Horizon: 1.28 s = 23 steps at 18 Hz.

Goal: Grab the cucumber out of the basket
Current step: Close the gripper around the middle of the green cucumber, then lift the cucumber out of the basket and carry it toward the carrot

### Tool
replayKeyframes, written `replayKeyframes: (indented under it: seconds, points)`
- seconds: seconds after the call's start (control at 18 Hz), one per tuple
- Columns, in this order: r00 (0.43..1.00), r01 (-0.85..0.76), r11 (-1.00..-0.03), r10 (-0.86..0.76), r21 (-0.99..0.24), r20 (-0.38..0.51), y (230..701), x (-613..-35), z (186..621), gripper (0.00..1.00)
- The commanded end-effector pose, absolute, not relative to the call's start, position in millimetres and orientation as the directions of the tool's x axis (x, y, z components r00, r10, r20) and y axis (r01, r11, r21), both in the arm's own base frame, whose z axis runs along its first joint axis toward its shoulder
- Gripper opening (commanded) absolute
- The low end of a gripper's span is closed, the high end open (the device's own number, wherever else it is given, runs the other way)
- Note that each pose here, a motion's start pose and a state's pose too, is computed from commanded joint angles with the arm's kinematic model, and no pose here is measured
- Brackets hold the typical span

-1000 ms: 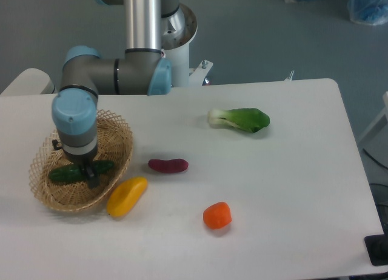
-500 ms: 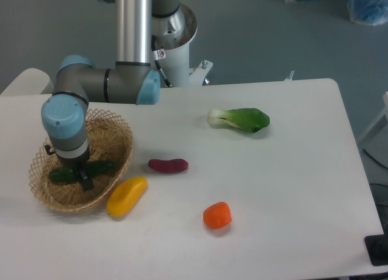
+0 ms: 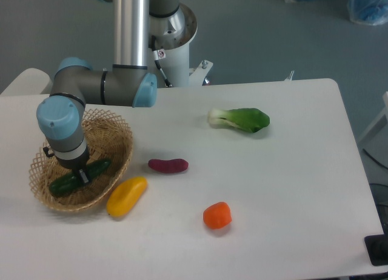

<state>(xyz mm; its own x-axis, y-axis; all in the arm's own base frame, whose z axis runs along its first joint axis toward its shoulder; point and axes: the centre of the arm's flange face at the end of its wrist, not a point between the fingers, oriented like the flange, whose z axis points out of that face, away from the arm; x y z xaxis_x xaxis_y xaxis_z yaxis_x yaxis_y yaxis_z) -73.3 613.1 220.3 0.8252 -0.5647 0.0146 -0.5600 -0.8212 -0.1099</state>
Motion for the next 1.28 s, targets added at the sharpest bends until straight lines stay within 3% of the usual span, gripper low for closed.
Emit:
replayKeyframes:
  seconds: [0.33,0.56,0.78,1.28]
  points:
    - [0.836,-0.542,-0.83,-0.548,-0.132,0.012,616,-90,256,0.26]
    - [0.878,-0.467,-0.876,-0.475,-0.122,0.049,616,-153,279,0.27]
    - [0.907,-0.396,-0.896,-0.416,-0.199,0.068,625,-203,316,0.27]
    - [0.921,-0.379,-0.912,-0.388,-0.155,0.027,623,-330,286,0.27]
